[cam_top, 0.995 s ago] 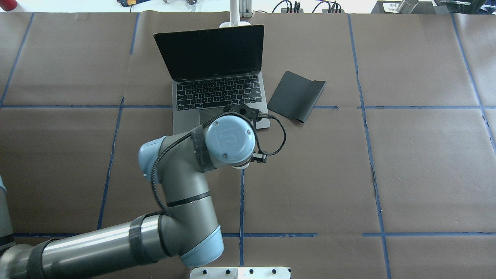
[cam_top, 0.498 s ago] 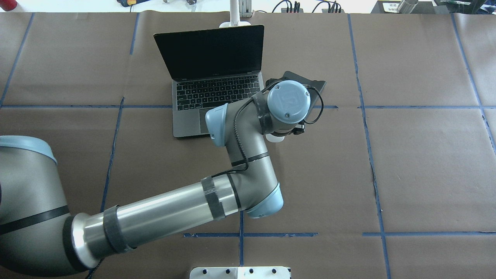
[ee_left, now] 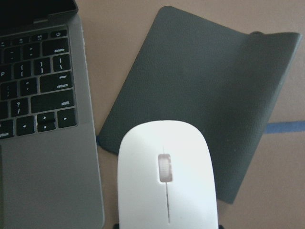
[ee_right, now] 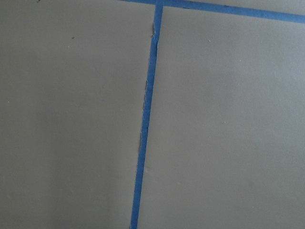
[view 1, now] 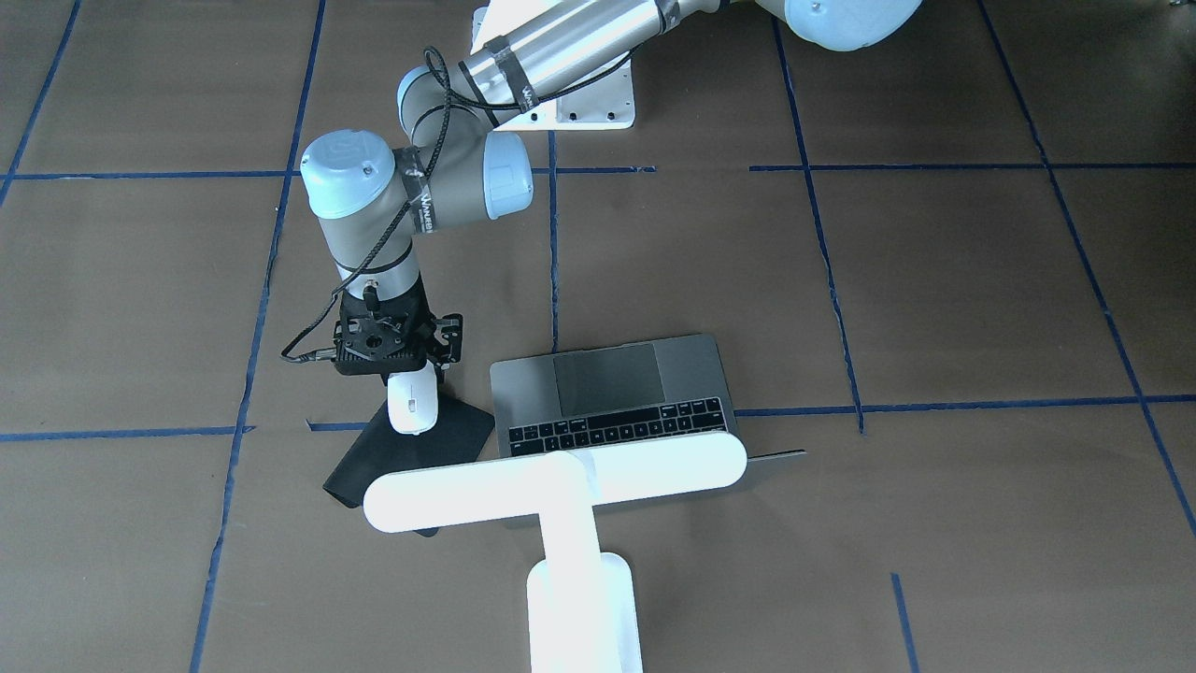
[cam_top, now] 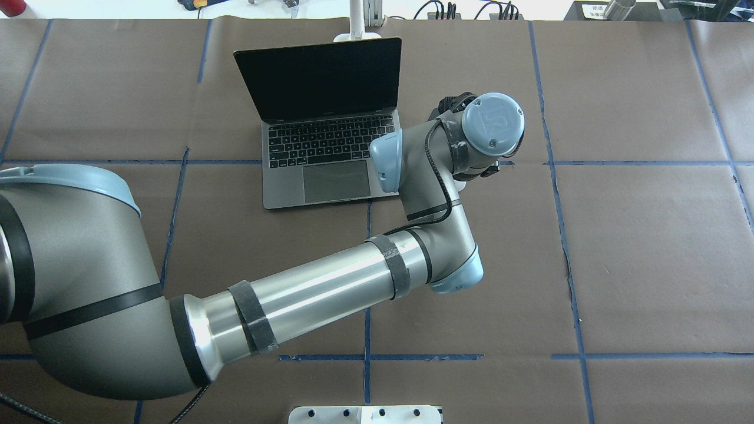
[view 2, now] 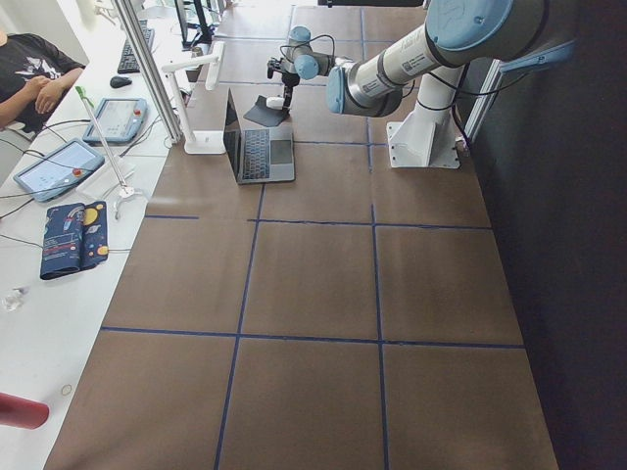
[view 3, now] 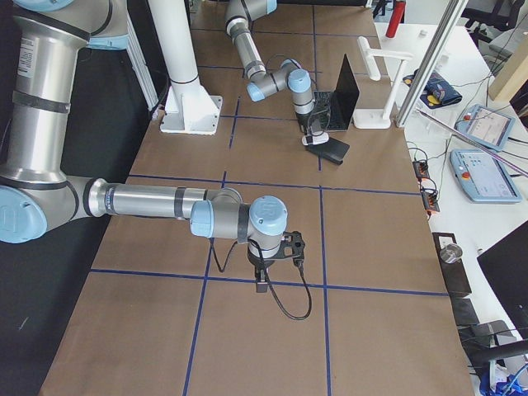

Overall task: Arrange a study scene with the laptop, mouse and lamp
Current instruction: 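Carry the white mouse with the left gripper onto the mouse pad and release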

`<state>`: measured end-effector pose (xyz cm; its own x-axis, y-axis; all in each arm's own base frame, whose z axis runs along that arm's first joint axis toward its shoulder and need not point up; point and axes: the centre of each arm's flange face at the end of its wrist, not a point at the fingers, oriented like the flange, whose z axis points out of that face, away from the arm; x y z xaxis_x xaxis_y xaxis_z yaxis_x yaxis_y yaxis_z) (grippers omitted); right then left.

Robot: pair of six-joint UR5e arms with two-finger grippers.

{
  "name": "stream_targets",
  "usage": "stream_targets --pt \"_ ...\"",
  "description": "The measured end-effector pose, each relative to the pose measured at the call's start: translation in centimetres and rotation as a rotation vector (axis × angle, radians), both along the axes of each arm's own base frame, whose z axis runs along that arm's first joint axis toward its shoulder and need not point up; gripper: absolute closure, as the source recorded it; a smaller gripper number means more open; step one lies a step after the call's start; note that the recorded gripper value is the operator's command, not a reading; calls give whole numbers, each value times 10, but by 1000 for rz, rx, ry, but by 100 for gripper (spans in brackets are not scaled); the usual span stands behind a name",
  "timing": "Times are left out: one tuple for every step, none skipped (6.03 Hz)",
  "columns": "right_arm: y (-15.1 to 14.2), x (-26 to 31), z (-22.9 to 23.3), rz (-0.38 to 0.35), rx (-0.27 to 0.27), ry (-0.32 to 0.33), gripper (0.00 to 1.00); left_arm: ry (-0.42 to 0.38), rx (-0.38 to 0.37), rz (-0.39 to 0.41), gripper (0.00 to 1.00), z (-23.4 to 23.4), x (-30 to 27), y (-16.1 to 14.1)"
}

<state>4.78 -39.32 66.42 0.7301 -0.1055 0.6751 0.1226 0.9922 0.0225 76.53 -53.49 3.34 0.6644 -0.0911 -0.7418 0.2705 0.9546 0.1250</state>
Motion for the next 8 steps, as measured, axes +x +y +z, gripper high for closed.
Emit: stream_targets --pt "1 0 1 0 -3 -1 0 2 -3 -31 15 2 5 -5" --pt "3 0 2 -1 -5 -1 0 8 -2 -41 13 -1 6 -6" --pt "4 0 2 -2 -4 -2 0 23 2 -42 12 -10 6 -4" --pt "4 0 2 -3 -1 -2 0 41 5 -34 2 -17 7 -2" --pt "4 0 1 -3 0 -2 0 60 -1 -6 2 -22 7 1" --pt "3 0 1 -4 3 -2 0 79 -6 45 1 -29 6 5" --pt "3 0 0 -5 7 -3 0 98 -6 89 1 -38 4 8" --pt "2 0 0 -5 13 -3 0 106 -23 129 1 -47 0 11"
